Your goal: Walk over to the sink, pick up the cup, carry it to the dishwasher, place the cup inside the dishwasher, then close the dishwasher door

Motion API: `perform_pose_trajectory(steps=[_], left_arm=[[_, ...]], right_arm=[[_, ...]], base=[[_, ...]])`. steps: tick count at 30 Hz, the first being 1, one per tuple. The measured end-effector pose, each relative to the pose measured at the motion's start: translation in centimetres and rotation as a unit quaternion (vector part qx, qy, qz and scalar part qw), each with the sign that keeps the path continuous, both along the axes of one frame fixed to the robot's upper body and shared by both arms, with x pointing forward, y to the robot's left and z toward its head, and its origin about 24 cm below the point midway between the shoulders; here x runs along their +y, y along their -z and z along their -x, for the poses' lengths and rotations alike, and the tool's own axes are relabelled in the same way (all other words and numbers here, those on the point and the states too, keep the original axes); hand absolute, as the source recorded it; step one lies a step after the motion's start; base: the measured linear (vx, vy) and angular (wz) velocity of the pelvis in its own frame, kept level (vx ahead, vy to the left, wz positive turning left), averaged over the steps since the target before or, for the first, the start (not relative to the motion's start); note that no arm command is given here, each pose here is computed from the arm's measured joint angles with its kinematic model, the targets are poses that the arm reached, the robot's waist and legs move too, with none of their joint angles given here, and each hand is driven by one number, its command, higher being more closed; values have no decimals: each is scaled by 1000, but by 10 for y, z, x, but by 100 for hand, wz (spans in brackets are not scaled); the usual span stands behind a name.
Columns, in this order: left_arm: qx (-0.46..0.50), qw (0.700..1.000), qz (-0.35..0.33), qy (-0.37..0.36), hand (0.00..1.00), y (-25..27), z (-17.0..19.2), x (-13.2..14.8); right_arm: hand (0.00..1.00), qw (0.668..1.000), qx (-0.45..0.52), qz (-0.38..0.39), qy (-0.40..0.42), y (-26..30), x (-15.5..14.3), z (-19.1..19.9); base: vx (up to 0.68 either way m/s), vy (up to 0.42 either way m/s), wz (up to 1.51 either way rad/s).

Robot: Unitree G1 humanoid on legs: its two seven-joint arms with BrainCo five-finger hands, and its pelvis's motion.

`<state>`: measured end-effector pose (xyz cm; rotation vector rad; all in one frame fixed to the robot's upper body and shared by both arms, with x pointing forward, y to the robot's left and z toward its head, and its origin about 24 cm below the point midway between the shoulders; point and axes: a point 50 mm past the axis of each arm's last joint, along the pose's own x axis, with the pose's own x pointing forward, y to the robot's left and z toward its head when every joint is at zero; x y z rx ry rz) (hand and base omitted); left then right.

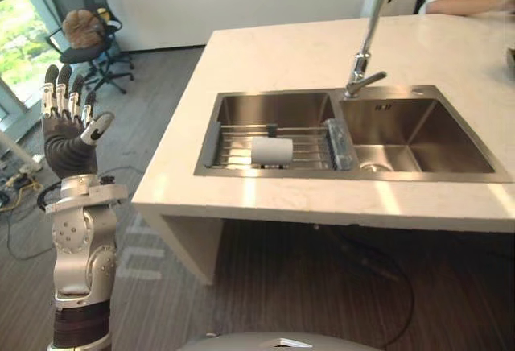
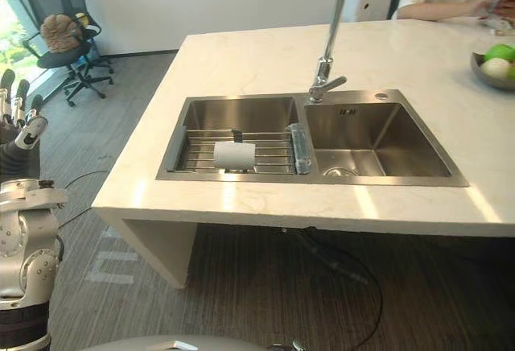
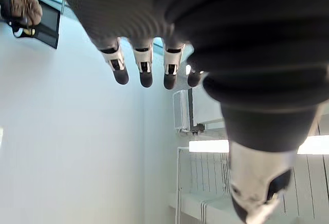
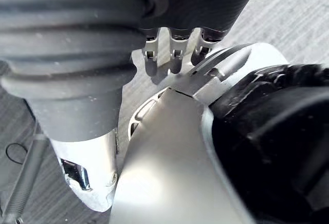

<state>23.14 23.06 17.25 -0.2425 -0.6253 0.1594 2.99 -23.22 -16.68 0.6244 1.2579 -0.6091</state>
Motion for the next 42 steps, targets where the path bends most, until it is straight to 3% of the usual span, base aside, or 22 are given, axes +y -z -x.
perform_pose_trajectory(steps=[7,15,19,24,29,32,36,42], left_arm=[[8,995,12,97,0,7,-8,-28],[32,994,18,103,0,15,-13,-32],[54,989,27,138,0,22,-24,-48],[60,985,47,153,0,22,-30,-53],[119,979,-62,155,0,50,-27,-63],[140,963,-188,132,0,58,-24,-72],[162,937,-298,88,0,69,-27,-71],[152,914,-374,37,0,63,-35,-65]], right_arm=[[0,998,-22,17,60,0,5,-3],[0,997,-11,17,71,3,16,2],[0,995,3,36,94,1,-3,17],[0,997,-6,28,78,1,-2,16],[0,999,-15,7,52,3,9,2],[0,1000,-14,8,15,1,7,-5],[0,1000,-22,14,-10,-1,4,-14],[0,999,-21,23,11,-2,2,-14]], base=[[81,58,-12],[150,-63,13],[169,-135,-4],[118,-16,7],[22,57,3],[1,34,-7],[-20,-5,0],[-41,-9,-2]])
